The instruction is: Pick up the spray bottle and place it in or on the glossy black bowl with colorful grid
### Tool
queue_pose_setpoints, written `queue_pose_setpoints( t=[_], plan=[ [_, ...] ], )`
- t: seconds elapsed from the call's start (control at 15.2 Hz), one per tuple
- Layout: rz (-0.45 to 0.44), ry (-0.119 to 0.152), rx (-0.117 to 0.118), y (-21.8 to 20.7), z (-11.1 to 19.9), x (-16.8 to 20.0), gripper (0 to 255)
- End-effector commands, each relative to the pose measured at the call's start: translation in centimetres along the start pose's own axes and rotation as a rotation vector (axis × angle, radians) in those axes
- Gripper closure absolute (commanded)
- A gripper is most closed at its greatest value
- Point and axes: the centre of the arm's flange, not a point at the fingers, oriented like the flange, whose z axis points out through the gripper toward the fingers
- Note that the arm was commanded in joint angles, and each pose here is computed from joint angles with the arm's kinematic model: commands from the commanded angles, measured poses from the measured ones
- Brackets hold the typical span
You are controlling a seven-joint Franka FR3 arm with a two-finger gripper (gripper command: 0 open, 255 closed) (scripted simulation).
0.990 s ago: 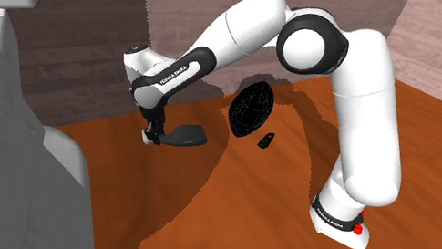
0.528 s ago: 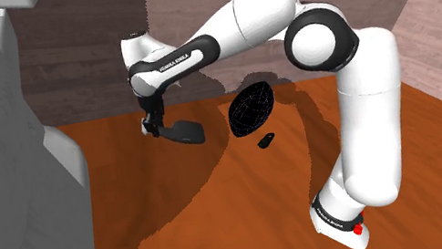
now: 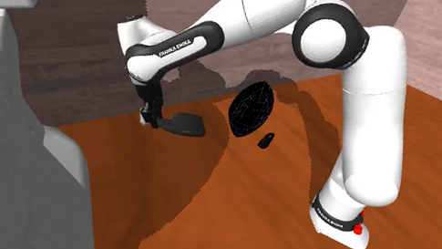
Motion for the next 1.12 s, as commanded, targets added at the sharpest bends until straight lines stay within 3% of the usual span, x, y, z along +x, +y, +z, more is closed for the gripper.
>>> queue_pose_setpoints(
  t=[0.0,0.66,1.06],
  plan=[
    [0.0,0.0,0.0,0.1,-1.0,-0.2,255],
    [0.0,0.0,0.0,0.2,-5.9,-0.7,255],
    [0.0,0.0,0.0,5.3,-5.4,-6.8,255]
  ],
)
